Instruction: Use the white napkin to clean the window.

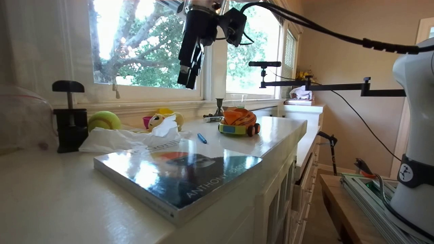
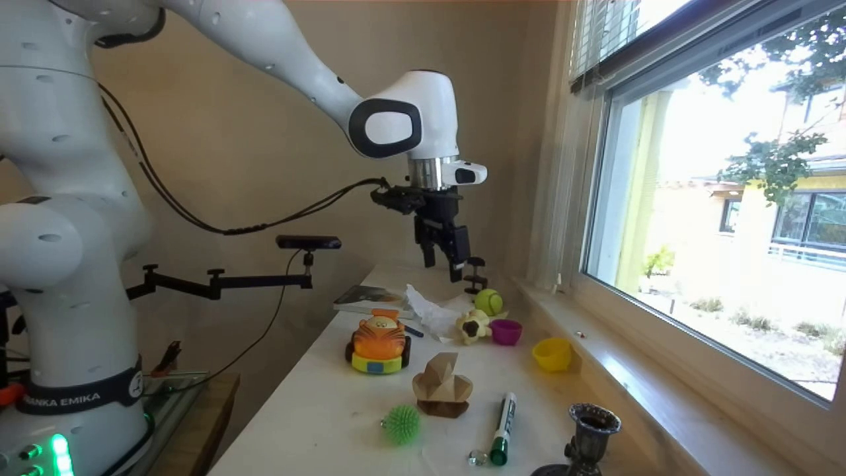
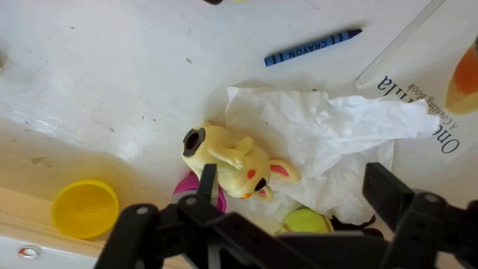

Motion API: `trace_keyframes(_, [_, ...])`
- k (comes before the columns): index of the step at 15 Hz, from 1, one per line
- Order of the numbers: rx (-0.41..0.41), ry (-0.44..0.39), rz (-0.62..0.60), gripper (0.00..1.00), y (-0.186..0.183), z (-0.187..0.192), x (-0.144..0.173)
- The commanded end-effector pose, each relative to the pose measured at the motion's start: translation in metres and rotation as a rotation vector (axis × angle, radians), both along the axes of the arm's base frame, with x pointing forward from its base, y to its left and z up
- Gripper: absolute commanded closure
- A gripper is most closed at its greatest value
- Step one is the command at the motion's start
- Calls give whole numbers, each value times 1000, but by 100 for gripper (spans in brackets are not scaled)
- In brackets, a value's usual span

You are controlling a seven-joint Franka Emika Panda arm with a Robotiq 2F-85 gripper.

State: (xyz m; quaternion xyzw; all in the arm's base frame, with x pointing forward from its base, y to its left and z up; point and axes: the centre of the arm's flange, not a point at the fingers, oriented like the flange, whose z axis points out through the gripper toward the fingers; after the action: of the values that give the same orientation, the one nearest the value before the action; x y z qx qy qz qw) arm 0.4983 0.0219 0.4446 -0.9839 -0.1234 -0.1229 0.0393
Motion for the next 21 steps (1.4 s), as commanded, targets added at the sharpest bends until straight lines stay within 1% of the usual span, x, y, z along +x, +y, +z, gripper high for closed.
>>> trace_keyframes(1, [25,-9,22,0,14,-7,26])
trace_keyframes(2, [19,6,21,0,17,-7,27])
trace_keyframes(3, [4,5,15,0,11,-7,11])
trace_keyframes(6, [1,12,24,0,16,-11,18])
trace_keyframes(8, [8,4,23,0,14,-8,15])
trace_keyframes(9, [25,-1,-11,0,14,-8,18])
trace_keyframes(11, [26,-4,-59,0,17,-14,26])
trace_keyframes(16, [64,-4,-142,0,27,-27,41])
trace_keyframes(21, [96,35,-216,0,40,-43,51])
